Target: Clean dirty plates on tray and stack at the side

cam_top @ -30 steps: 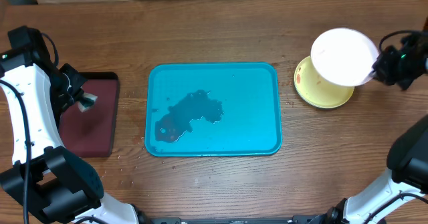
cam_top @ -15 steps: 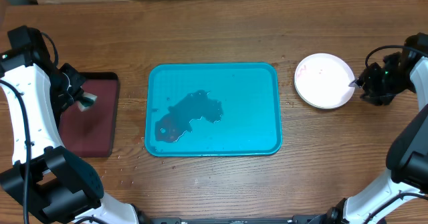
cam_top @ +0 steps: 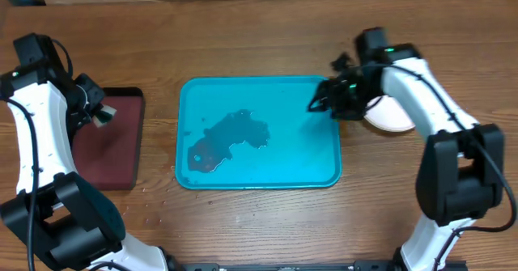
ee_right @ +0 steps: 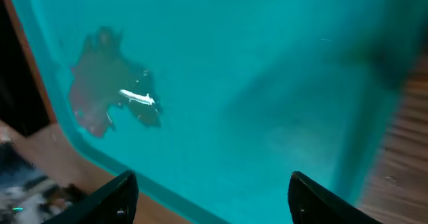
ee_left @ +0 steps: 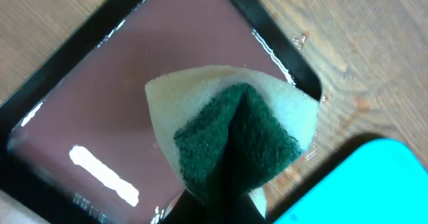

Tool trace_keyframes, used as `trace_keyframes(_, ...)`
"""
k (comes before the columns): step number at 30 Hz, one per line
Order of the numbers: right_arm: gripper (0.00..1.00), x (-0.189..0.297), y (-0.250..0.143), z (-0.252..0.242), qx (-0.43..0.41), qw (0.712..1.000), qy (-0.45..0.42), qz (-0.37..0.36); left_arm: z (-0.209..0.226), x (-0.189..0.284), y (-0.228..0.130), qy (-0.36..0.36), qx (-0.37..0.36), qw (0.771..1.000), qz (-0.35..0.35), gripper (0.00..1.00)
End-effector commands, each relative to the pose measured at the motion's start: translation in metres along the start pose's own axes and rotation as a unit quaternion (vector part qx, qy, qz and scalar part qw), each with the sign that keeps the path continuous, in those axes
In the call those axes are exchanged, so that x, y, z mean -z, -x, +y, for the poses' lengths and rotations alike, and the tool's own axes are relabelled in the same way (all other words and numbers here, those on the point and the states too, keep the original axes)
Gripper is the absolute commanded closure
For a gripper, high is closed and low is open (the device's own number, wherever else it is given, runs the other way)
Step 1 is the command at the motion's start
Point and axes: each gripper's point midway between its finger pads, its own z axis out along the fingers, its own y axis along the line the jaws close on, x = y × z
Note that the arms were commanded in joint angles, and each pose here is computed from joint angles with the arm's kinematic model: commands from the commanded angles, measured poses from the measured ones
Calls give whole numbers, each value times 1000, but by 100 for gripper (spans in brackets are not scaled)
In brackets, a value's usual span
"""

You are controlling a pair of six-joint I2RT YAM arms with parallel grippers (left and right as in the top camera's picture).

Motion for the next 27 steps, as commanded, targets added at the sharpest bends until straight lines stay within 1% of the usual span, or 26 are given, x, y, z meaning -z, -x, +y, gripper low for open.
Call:
trace_keyframes(1,27,-17,-11,29,24,999,-42,-6,9,-27,-7,9,-17,1000,13,91)
trace_keyframes(5,27,-36,-23,61,76,996,-41,-1,19,-42,-7,17,-6,1000,26,94)
trace_keyframes(9,26,-50,-30,87,92,995,-34,-7,29,-63,-13,30,2,998,54,96)
trace_keyframes(12,27,-55,-35,98,98,995,-30,-7,35,-79,-20,39,4,996,78,96)
trace_keyframes(14,27,-57,-37,102,104,994,-29,-5,37,-89,-25,45,6,995,93,93)
trace_keyframes(15,26,-58,-39,103,106,994,-29,-4,37,-94,-29,43,7,994,102,88)
trace_keyframes(16,27,-58,-39,103,106,994,-29,-3,36,-96,-30,40,7,994,106,85)
trace_keyframes(18,27,-58,-40,102,105,994,-30,-2,33,-98,-32,31,8,993,112,70)
trace_keyframes(19,26,-58,-40,102,104,994,-30,-1,31,-98,-32,26,9,993,113,52)
trace_keyframes(20,27,-58,-40,102,105,994,-30,-2,29,-98,-32,21,10,993,114,32)
trace_keyframes(22,27,-58,-40,103,105,994,-30,-2,28,-96,-31,19,9,993,114,8)
trace_keyframes(23,27,-58,-39,103,105,994,-29,-2,28,-94,-30,20,9,993,114,0)
trace_keyframes(27,27,-54,-40,106,106,994,-25,-6,26,-77,-20,18,14,993,116,0)
